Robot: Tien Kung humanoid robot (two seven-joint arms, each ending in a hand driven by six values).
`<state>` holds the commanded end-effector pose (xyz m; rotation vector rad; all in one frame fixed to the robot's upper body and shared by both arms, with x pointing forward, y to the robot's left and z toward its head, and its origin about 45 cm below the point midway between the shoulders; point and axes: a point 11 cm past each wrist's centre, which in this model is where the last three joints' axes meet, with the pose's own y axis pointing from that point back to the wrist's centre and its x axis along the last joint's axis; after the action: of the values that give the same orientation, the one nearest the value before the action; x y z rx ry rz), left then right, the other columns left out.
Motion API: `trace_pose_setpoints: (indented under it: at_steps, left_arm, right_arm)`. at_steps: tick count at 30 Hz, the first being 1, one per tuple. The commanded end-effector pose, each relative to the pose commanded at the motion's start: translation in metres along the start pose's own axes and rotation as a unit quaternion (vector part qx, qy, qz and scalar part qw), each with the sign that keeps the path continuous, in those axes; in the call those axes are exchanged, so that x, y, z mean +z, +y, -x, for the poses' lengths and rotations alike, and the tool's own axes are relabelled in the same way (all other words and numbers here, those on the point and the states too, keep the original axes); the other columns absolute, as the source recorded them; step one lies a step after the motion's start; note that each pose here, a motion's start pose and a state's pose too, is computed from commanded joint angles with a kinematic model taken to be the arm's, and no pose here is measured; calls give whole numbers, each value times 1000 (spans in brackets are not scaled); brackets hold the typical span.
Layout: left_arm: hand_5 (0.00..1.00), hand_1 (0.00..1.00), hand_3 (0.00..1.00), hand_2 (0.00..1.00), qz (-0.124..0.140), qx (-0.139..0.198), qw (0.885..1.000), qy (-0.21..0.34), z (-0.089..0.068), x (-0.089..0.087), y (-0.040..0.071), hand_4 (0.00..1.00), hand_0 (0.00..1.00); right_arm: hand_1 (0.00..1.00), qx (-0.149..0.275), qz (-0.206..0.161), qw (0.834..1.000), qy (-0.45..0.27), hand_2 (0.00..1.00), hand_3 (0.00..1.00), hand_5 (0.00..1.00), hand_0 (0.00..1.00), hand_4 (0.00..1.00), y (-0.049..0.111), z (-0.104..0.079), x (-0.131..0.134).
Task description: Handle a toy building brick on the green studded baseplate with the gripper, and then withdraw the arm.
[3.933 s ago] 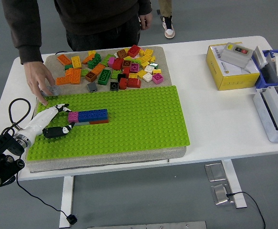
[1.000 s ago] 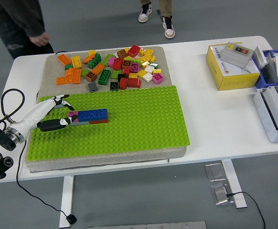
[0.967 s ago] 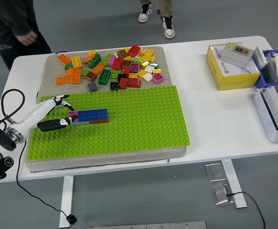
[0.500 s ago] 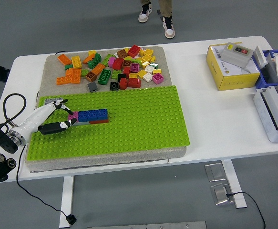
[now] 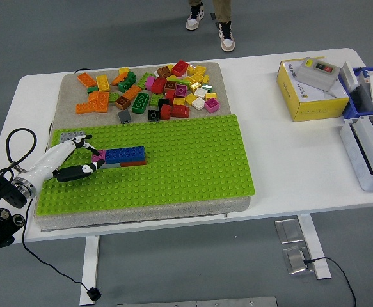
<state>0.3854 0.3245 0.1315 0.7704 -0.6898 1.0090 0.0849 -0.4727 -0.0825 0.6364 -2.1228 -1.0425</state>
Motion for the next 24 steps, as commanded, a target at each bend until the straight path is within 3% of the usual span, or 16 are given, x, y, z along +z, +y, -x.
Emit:
trace_pose_setpoints:
  at_steps: [13, 24]
  left_arm:
    - [688, 989, 607, 980, 1, 7, 1000, 7, 2, 1, -2, 728, 998]
    - [685, 985, 595, 970, 26, 32, 999, 3, -30, 14, 5, 727, 998]
  right_arm:
    - [489, 0, -2, 1000, 1, 635, 527, 998, 612, 622, 0, 1, -1]
    - [488, 4, -4, 1000, 3, 635, 521, 998, 613, 623, 0, -2, -3]
